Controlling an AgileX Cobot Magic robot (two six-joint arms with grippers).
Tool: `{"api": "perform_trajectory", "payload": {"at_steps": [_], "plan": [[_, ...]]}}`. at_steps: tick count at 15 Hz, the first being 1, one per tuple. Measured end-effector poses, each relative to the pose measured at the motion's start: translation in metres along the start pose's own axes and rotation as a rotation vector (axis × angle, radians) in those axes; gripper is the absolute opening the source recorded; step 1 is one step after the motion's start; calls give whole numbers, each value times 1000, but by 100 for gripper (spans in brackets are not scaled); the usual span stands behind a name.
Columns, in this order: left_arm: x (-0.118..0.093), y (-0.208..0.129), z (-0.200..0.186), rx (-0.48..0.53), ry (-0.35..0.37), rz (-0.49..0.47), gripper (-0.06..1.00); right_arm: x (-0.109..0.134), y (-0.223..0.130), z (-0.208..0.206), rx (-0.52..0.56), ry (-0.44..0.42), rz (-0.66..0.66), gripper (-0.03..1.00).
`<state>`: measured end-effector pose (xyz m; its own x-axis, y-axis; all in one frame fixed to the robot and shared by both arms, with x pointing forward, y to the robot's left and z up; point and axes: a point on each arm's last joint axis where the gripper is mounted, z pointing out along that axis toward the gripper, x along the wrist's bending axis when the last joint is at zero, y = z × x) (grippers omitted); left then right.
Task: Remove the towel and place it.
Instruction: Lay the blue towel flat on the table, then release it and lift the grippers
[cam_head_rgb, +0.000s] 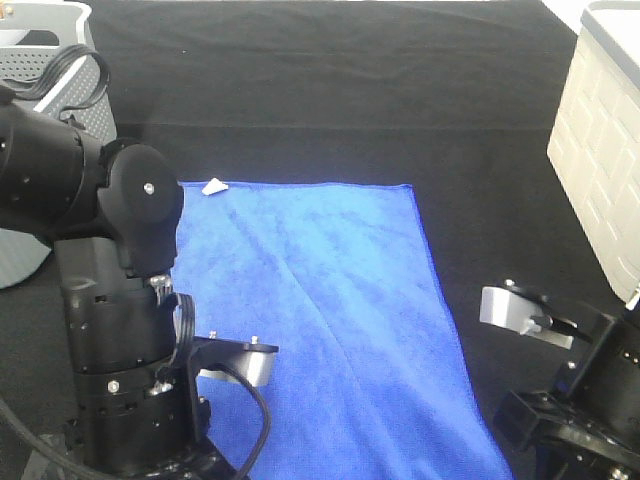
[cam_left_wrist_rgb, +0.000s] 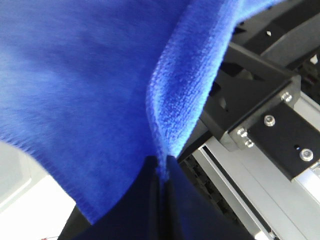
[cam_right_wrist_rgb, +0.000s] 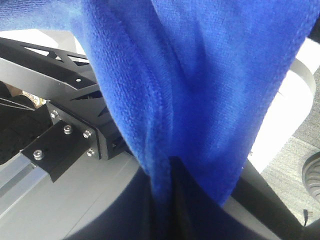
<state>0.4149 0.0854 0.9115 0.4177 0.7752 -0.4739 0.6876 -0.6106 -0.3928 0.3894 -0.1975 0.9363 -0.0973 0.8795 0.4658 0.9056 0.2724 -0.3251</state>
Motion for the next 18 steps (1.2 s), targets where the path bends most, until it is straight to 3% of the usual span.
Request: {"api": "perform_trajectory", "payload": {"at_steps": [7, 11, 13, 15, 16, 18], "plan": [[-14, 0, 8, -2, -12, 23, 0, -3, -7, 8, 28, 27, 29, 25], [-16, 5, 9, -52, -14, 21, 4, -2, -6, 8, 20, 35, 38, 52], [-19, 6, 9, -64, -51, 6, 26, -2, -6, 8, 20, 35, 38, 61], [-21, 7, 8, -68, -68, -2, 62, -2, -5, 8, 7, 31, 38, 62], [-21, 7, 8, -68, -67, -1, 70, -3, -5, 8, -1, 29, 38, 62], [-21, 6, 9, -62, -65, 0, 74, -3, -4, 8, -3, 27, 37, 63]]}}
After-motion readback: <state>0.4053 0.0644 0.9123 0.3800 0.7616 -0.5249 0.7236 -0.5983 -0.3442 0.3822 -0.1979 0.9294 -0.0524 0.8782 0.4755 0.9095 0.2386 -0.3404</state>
